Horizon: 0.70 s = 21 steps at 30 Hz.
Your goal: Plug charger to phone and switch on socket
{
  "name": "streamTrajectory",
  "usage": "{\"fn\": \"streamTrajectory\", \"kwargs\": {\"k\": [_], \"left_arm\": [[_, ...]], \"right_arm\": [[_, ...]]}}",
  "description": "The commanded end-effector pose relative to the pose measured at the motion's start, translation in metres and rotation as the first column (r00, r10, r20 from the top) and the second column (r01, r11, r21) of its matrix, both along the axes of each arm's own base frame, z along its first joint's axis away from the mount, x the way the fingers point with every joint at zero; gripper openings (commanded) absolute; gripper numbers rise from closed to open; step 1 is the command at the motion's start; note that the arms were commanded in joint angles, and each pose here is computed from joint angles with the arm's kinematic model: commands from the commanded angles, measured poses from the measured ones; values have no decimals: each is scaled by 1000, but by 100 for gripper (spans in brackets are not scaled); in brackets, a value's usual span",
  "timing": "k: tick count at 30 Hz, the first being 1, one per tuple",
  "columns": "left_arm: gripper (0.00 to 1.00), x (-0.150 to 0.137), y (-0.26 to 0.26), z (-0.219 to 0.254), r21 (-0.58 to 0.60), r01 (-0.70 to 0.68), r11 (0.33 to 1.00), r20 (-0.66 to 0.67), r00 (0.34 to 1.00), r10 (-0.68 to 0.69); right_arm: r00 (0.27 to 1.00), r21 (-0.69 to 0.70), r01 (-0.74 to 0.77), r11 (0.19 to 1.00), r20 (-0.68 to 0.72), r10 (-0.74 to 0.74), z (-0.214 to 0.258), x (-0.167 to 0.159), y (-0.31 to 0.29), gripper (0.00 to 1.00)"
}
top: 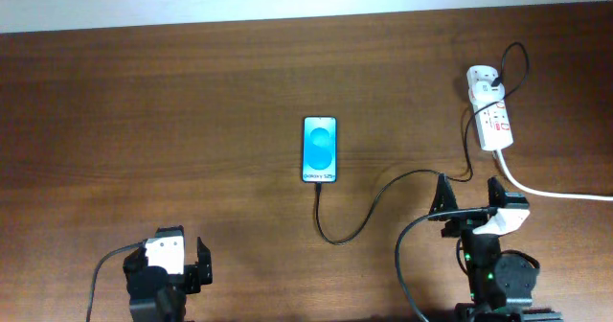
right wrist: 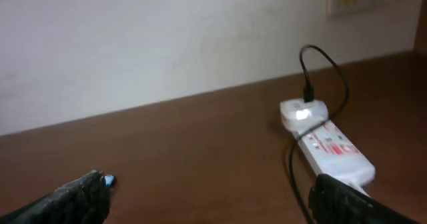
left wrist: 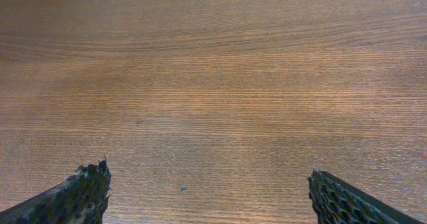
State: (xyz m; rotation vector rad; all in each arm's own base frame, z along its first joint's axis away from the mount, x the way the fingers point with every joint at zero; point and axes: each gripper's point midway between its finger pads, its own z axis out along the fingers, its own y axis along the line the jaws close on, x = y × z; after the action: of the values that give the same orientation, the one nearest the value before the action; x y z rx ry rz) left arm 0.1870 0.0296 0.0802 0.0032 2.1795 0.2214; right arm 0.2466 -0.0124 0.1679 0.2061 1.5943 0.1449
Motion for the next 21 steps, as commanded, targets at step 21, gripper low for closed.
{"fn": "streamTrajectory", "kwargs": {"k": [21], "left_arm": [[99,0,0,1,0,3,1000,4,1000,-3]], "right_arm": [[998,-112,46,993,-47,-52,-12,-2,-9,99]]}}
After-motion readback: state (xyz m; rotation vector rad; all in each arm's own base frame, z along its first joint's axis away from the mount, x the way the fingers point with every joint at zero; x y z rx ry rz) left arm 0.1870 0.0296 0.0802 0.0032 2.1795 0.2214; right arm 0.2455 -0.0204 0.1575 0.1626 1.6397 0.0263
